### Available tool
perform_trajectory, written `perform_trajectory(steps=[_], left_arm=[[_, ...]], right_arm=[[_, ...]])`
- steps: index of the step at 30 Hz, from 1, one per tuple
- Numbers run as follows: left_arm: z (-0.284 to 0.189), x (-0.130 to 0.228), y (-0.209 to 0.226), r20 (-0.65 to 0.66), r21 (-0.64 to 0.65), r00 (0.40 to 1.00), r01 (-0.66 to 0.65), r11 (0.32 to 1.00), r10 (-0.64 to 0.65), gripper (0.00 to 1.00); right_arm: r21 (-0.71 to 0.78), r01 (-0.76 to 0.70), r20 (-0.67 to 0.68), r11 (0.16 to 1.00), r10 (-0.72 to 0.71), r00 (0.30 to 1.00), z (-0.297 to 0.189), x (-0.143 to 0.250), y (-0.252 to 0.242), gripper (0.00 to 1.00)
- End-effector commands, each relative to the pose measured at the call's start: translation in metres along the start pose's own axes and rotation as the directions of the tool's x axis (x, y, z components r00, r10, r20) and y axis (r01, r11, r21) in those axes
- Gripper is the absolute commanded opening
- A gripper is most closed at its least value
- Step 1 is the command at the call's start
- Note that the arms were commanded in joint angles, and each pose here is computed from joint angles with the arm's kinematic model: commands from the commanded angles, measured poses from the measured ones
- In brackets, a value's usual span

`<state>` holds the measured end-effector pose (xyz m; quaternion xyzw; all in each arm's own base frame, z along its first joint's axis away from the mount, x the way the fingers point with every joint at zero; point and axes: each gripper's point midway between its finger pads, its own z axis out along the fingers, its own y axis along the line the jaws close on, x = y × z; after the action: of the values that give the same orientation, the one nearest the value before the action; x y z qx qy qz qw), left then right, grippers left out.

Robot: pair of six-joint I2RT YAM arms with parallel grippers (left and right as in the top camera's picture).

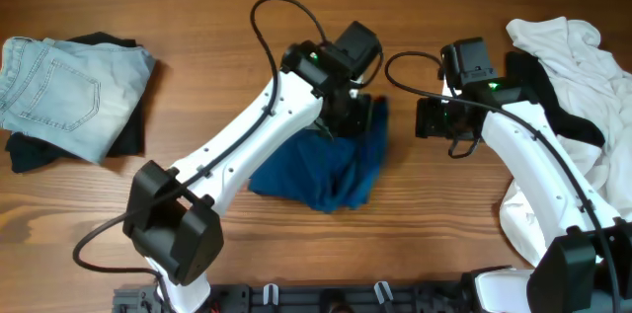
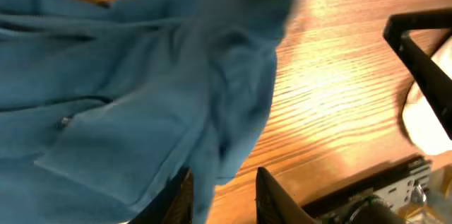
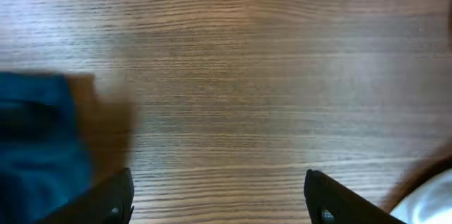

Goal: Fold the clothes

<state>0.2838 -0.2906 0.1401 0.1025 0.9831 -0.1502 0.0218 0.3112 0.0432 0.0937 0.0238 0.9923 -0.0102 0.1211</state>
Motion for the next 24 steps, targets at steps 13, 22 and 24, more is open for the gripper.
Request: perform_trajectory(steps=[13, 22, 24], left_arm=[[-0.028, -0.052, 0.172, 0.076, -0.053, 0.932, 0.359, 0.932, -0.355, 0.42], [-0.012, -0.048, 0.173, 0.037, -0.069, 0.933, 0.359, 0.931, -0.357, 0.44], [-0.012, -0.053, 0.17, 0.055, -0.06, 0.936, 0.35, 0.935, -0.347, 0.44]], right_arm=[[-0.608, 0.433, 0.254, 0.666, -0.354, 0.9, -0.041, 0.006, 0.18, 0.77], [0.044, 0.113, -0.38, 0.993, -0.088, 0.921, 0.064, 0.082, 0.054, 0.58], [0.054, 0.056, -0.288, 0.997, -0.038, 0.957, 0.052, 0.062, 0.05, 0.58]])
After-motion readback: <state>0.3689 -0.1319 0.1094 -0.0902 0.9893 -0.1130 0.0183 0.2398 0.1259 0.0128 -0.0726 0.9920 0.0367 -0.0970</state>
